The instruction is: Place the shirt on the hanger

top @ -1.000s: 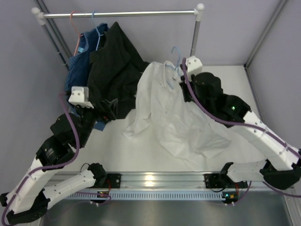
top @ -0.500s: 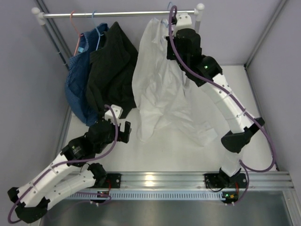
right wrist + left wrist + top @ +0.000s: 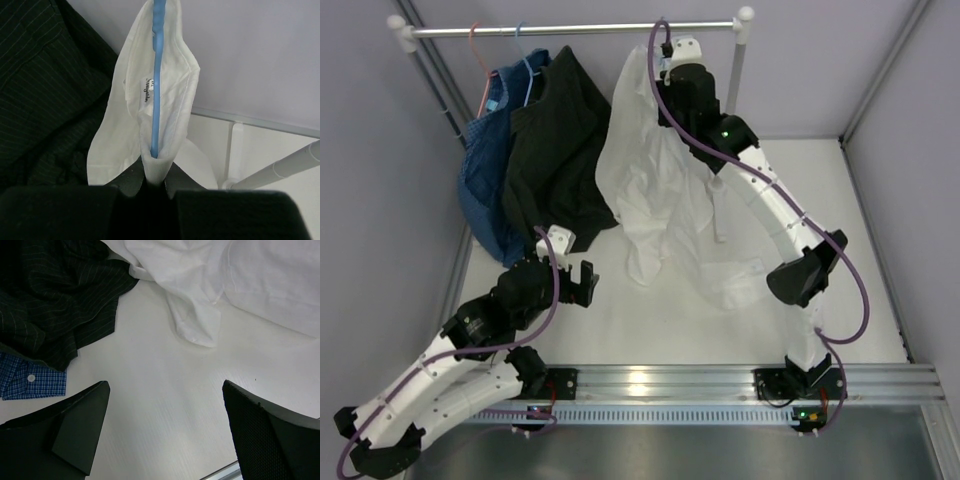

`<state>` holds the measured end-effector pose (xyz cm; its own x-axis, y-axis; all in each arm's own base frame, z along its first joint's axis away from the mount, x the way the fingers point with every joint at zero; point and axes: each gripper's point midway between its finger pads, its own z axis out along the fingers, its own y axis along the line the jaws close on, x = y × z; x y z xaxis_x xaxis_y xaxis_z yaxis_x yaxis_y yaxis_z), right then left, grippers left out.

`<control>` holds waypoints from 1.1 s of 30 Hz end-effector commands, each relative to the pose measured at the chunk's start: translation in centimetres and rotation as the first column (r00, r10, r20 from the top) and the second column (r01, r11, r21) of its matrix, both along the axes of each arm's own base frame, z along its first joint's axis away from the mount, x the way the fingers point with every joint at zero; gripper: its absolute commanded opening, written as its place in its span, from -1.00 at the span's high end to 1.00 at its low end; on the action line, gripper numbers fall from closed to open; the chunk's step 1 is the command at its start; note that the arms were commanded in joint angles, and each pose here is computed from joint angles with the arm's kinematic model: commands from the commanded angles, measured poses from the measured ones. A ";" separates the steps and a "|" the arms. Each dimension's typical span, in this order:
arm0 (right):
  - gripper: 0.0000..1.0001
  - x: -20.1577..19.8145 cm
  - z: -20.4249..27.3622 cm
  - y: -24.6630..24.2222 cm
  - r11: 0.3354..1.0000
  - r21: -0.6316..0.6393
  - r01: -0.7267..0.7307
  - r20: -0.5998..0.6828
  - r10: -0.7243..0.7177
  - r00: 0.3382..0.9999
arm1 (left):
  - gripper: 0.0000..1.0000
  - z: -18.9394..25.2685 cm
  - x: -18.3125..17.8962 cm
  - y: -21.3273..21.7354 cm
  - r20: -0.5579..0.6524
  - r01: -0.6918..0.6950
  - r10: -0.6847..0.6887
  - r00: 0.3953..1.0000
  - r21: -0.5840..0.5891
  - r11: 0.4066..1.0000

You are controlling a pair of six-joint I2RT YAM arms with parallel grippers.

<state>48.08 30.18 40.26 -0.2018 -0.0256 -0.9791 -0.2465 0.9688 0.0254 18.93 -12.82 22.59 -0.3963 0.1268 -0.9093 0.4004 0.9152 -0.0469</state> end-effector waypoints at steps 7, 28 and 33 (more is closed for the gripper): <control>1.00 -0.2 2.0 -0.2 0.983 0.097 0.154 0.094 -0.163 0.982 | -0.96 0.7 1.8 1.2 0.009 -0.085 0.085 0.996 -0.034 0.996; -0.14 -3.6 4.1 -0.1 0.960 0.250 0.129 0.069 -0.151 0.986 | -0.96 0.0 3.6 3.5 -0.029 -0.193 0.192 0.981 -0.044 0.980; -0.85 -6.2 6.9 -2.6 0.953 0.285 0.105 0.095 -0.137 0.986 | -0.96 -0.1 3.6 2.5 -0.045 -0.139 0.137 0.990 -0.058 0.989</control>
